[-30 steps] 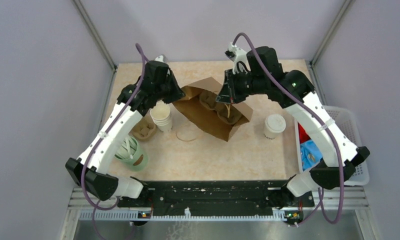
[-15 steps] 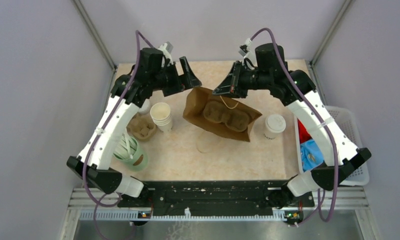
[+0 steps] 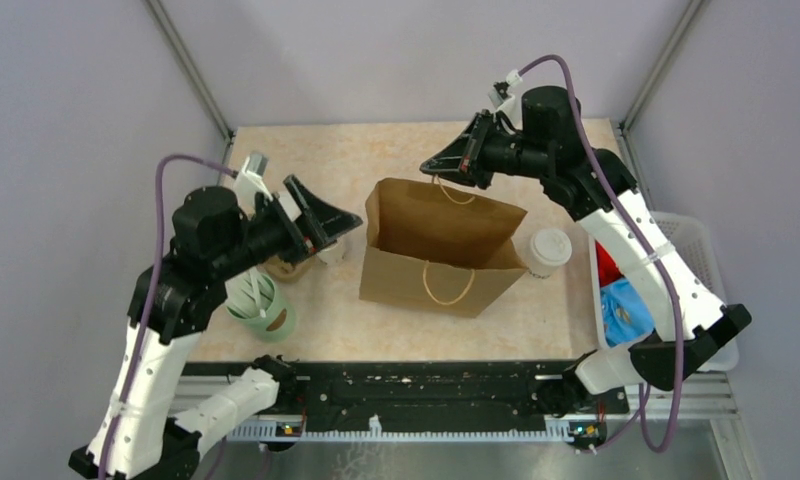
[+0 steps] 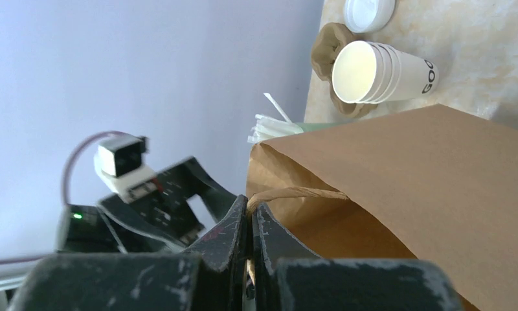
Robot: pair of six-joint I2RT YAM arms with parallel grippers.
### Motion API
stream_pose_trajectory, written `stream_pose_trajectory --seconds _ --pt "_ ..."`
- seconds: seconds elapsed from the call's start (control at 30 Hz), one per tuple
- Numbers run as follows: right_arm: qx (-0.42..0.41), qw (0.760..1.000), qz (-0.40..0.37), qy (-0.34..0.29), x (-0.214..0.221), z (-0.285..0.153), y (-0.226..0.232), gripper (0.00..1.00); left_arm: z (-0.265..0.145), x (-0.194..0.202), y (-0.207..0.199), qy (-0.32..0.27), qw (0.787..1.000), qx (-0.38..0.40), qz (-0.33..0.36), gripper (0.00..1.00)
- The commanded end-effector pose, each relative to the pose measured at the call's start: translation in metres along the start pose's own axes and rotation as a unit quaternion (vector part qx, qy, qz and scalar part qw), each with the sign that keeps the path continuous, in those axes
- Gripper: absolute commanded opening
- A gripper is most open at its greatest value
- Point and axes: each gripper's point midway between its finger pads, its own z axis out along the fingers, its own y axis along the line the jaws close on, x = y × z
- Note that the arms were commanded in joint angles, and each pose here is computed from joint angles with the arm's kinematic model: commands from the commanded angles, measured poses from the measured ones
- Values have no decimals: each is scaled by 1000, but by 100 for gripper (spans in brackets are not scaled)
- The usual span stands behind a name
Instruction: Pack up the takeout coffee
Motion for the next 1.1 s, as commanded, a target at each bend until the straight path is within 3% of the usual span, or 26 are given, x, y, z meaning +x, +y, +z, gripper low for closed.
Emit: stream_pose_trajectory --seconds 0.0,0.27,0.4,0.53,0.7,0.83,1.0,1.07 --pt "-45 998 16 -33 -15 -3 21 0 14 33 -7 81 990 70 -92 99" --pt "-34 998 37 -38 -20 15 6 0 37 54 -20 179 972 138 -66 98" --pt "-31 998 38 -44 -26 16 5 0 52 63 -15 204 969 127 -54 97" --pt "-27 997 43 -51 -34 15 1 0 68 68 -3 225 968 96 -49 75" --pt "-23 997 57 -49 -42 13 -13 0 80 59 12 209 977 46 -20 48" --pt "-23 997 65 -35 -42 12 -23 0 88 46 12 183 983 34 -6 46" --pt "-20 997 64 -29 -44 6 -32 0 96 23 14 145 989 28 3 58" --pt "-20 997 64 -27 -44 5 -34 0 99 17 16 140 990 30 0 54"
